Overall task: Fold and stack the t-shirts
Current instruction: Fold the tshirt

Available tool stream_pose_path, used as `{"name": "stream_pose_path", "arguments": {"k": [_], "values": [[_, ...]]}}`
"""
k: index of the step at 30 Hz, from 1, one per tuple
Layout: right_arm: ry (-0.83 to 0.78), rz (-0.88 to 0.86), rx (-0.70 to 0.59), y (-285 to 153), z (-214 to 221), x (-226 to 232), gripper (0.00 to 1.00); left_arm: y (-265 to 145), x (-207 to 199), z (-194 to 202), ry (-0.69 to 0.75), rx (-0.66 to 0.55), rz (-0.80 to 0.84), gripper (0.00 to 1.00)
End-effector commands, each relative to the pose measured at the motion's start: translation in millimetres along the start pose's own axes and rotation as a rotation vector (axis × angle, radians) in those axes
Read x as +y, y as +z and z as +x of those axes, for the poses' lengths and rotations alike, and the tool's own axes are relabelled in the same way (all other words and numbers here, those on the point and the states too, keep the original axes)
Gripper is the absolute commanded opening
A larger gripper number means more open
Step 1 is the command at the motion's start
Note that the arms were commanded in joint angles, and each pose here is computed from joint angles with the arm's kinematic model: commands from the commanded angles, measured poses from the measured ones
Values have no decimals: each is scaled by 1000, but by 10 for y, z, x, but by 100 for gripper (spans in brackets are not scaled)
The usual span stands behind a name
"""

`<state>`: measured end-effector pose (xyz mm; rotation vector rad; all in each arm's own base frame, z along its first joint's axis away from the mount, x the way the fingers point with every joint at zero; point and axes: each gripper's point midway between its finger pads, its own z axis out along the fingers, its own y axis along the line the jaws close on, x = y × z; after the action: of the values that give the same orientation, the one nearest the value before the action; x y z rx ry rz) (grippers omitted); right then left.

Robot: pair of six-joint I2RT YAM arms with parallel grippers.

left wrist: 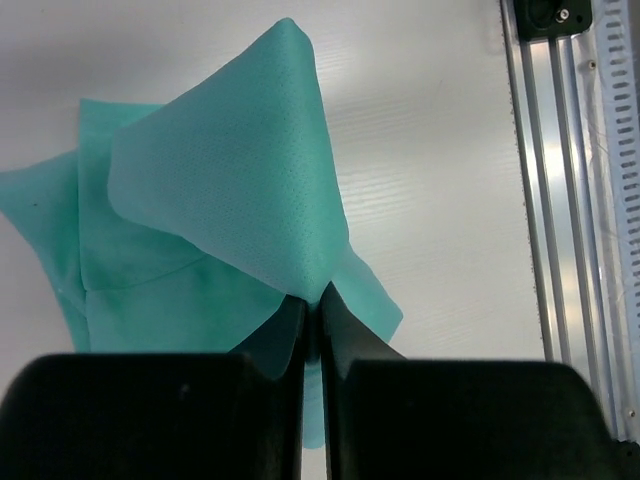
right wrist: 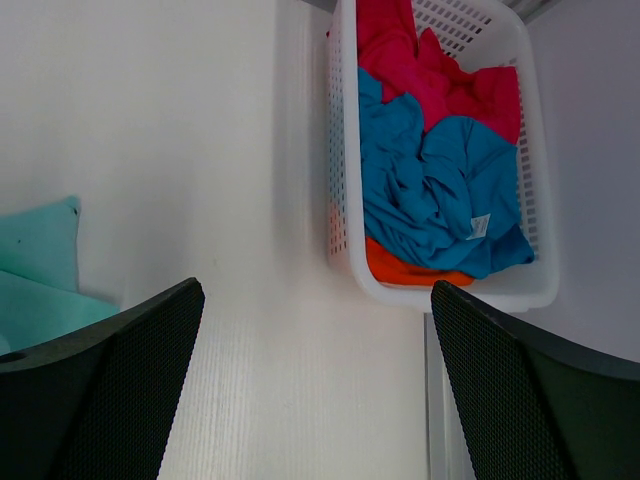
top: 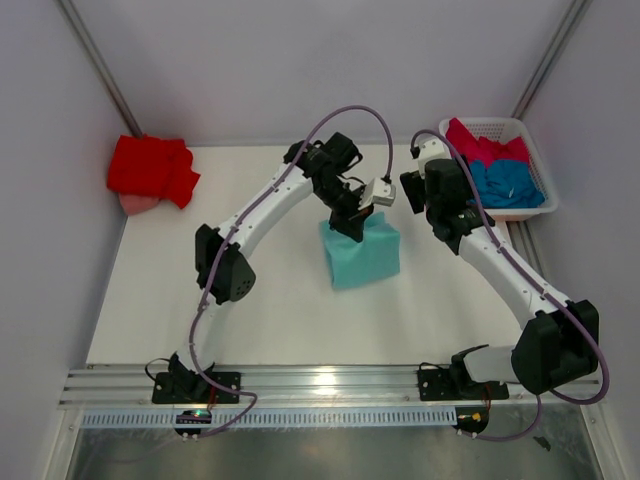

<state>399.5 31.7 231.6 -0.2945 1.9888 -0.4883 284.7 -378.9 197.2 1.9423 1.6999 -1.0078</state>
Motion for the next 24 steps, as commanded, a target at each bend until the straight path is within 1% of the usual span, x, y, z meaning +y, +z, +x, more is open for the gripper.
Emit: {"name": "stream_pose_path", "arguments": {"k": [1, 2, 6, 13, 15, 19, 23, 24], "values": [[34, 31, -65, -110, -203, -157, 99, -41, -320, 326, -160, 124, 125, 2], [34, 32, -68, -111, -203, -157, 99, -32, -254, 346, -153, 129, 107, 1], [27, 25, -57, -84, -145, -120, 99, -16, 132, 323, -132, 68, 16, 0], [42, 27, -65, -58, -135, -97, 99, -28, 627, 378, -195, -4, -98, 0], [46, 20, -57, -34, -114, -66, 100, -9, 732, 461, -222, 4, -127, 0], [56, -2, -41, 20, -59, 20, 99, 17, 938, 578, -214, 34, -206, 0], [48, -15, -21, 87, -1, 88, 99, 85, 1203, 617, -201, 26, -295, 0], [42, -18, -9, 118, 29, 115, 99, 135, 1239, 663, -200, 32, -292, 0]]}}
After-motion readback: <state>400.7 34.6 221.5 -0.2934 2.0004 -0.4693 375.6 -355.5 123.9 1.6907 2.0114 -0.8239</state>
